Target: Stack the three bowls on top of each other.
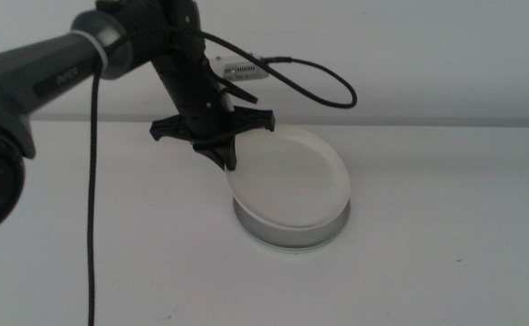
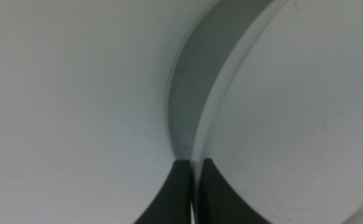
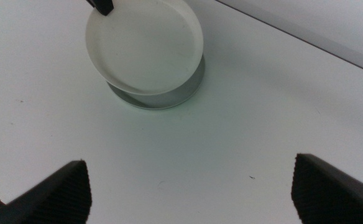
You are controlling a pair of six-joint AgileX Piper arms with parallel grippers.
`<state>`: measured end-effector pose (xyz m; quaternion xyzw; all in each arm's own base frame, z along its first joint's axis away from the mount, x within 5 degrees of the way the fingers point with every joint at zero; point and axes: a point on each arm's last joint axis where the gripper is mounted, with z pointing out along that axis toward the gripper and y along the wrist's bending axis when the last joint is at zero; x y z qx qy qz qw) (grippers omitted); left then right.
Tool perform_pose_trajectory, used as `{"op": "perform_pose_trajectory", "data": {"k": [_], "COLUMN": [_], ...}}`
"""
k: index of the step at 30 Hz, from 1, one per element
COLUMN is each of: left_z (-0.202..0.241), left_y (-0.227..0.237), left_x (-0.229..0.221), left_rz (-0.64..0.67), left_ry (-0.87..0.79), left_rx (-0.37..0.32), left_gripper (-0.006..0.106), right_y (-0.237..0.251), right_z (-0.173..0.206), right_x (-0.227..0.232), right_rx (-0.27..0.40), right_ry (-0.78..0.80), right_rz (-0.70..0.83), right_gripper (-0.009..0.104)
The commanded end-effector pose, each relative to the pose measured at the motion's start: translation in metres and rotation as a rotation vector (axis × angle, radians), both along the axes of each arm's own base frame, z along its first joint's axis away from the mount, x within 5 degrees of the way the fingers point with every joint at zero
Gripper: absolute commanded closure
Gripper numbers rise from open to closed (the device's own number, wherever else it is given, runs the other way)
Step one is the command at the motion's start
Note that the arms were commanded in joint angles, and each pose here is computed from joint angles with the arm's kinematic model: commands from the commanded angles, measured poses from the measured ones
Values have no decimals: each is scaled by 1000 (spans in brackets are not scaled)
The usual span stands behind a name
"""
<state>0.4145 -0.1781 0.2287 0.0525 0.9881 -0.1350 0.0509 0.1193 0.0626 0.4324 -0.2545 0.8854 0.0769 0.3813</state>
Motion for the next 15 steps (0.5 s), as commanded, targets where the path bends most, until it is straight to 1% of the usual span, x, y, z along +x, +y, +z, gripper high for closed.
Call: {"op": "perform_pose_trajectory", "data": {"k": [1,6,12,15], "left_z": [-4,-16,-32,-37], "left_y": [-3,-7,-9,-10], "left_x": [-5,-1,5,7], "left_rz": [-5,4,11,14], "left_ry": [74,86,83,72], "left_rx": [19,-2,6,4], "left_gripper": [101,101,101,97], "right_y": [-4,-3,-2,-2], "right_z": [-4,-4,-4,-4], "right_x": [-6,-6,-6,-6], "right_rx": [-47,-46,-32,-32], "right_ry": [77,78,83,83], "right_rz": [-2,-1,7,7], "right_gripper": [9,9,9,9]}}
